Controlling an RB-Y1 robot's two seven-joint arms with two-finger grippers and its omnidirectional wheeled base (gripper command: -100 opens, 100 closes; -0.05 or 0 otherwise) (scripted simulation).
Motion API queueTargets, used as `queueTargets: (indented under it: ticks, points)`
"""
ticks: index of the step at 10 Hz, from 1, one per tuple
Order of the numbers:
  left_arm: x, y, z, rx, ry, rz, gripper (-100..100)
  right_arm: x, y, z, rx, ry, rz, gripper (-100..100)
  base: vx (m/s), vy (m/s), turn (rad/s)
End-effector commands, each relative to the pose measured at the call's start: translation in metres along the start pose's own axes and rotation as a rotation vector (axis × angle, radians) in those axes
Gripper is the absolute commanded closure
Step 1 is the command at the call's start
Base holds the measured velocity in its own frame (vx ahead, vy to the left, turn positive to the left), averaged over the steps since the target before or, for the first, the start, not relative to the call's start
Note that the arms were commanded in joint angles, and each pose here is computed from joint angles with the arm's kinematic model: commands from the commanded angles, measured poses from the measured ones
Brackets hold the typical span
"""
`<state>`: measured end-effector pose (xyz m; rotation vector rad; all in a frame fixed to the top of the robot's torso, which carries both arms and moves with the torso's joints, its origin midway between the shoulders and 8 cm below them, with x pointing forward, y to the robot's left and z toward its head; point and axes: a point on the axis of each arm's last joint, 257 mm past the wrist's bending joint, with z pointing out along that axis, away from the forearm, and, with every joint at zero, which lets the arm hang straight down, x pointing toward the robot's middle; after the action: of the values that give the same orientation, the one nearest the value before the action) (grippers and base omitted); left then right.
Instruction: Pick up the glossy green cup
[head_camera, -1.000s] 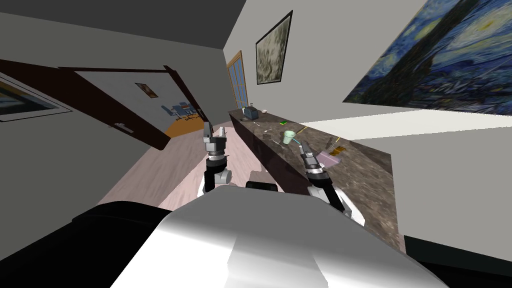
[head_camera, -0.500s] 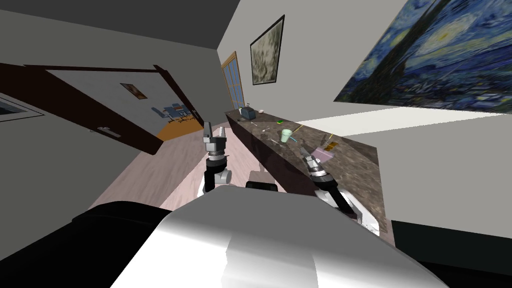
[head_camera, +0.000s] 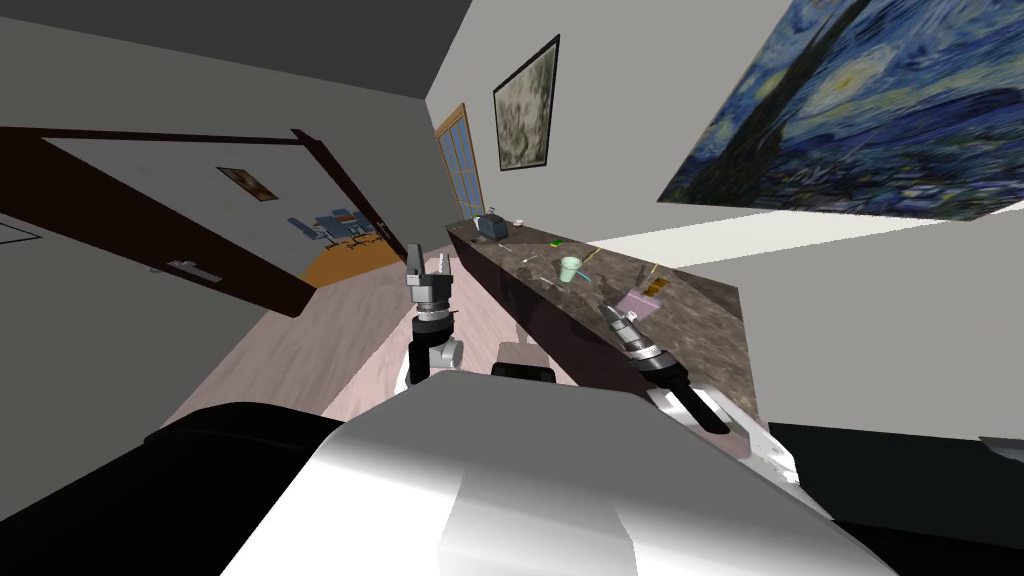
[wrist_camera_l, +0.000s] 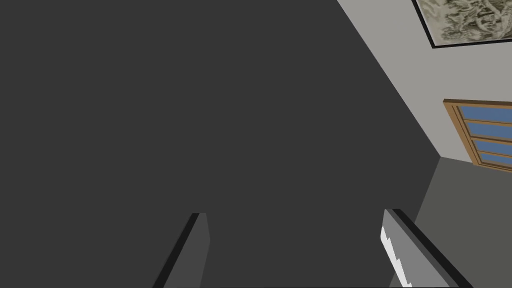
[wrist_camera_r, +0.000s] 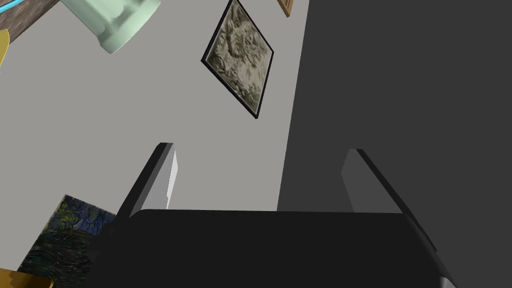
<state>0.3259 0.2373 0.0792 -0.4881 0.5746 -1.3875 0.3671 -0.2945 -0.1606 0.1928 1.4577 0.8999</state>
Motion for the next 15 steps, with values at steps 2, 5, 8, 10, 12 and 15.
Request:
queueTargets:
  ticks: [2, 5, 8, 10, 12, 15]
  points:
    - [0.0, 0.0, 0.0, 0.0, 0.0, 0.0, 0, 0.005, -0.029, -0.022, 0.052, 0.087, -0.077, -100, -0.01, 0.047, -0.05]
    - [0.0, 0.0, 0.0, 0.0, 0.0, 0.0, 0, 0.006, -0.05, -0.037, 0.084, 0.167, -0.146, -100, -0.006, 0.03, -0.02]
    - [0.0, 0.0, 0.0, 0.0, 0.0, 0.0, 0, 0.004, -0.07, -0.052, 0.114, 0.255, -0.223, -100, -0.001, 0.048, -0.015]
    - [0.0, 0.0, 0.0, 0.0, 0.0, 0.0, 0, 0.001, -0.09, -0.069, 0.148, 0.328, -0.286, -100, 0.005, 0.052, 0.007]
    - [0.0, 0.0, 0.0, 0.0, 0.0, 0.0, 0, -0.003, -0.109, -0.087, 0.183, 0.396, -0.344, -100, 0.007, 0.052, 0.022]
    - [0.0, 0.0, 0.0, 0.0, 0.0, 0.0, 0, -0.012, -0.127, -0.104, 0.213, 0.478, -0.414, -100, 0.013, 0.026, 0.043]
